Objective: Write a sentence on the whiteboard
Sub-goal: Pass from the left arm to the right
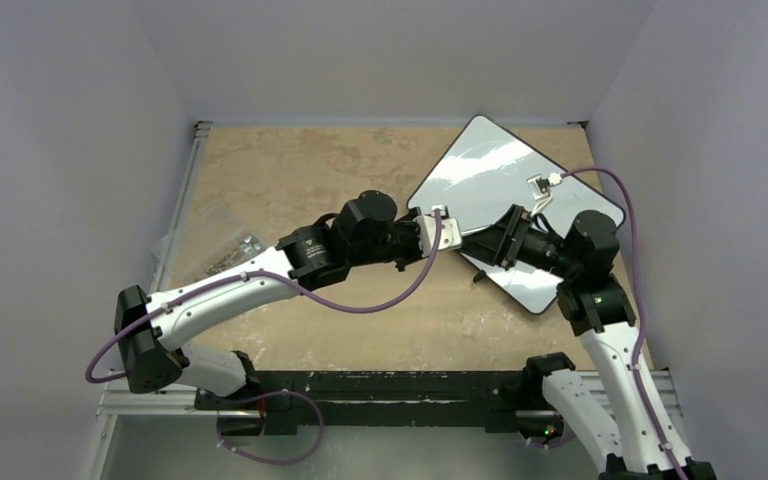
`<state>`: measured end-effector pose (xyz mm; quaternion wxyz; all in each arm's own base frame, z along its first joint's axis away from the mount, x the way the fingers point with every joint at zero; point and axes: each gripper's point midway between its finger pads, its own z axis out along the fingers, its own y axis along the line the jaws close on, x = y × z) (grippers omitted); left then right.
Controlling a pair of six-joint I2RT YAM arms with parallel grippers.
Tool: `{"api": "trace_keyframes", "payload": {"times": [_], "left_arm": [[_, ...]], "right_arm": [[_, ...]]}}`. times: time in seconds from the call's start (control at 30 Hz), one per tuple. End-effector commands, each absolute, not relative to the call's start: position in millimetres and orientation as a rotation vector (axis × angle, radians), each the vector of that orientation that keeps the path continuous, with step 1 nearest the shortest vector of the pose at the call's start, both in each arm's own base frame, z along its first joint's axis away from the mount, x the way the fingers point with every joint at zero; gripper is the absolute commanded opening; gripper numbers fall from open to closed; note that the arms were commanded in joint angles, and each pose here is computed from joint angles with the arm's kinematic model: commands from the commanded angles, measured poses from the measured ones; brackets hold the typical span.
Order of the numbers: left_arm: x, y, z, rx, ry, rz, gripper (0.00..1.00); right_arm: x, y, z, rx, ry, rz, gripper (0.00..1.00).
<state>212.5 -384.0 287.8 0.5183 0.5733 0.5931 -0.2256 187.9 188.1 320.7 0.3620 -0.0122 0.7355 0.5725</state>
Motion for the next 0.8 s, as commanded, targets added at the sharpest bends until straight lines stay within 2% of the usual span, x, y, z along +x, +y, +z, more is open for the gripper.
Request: {"api": "trace_keyframes", "payload": {"times": [0.0, 0.37, 0.6, 0.77], "left_arm": [[202, -387, 319, 1.371, 1.276, -0.582, 0.0], [197, -386, 329, 1.36, 1.248, -0.608, 0.0], [194, -390, 325, 1.376, 1.236, -0.617, 0.0], [191, -393, 323, 1.404, 1.193, -0.606, 0.0]], "right_arm": [[190, 190, 338, -0.084, 1.822, 1.481, 0.56], [196, 189, 326, -0.071, 1.849, 1.458, 0.51], [197, 191, 326, -0.073, 1.849, 1.474, 0.4], [197, 191, 321, -0.069, 1.858, 1.478, 0.35]]}}
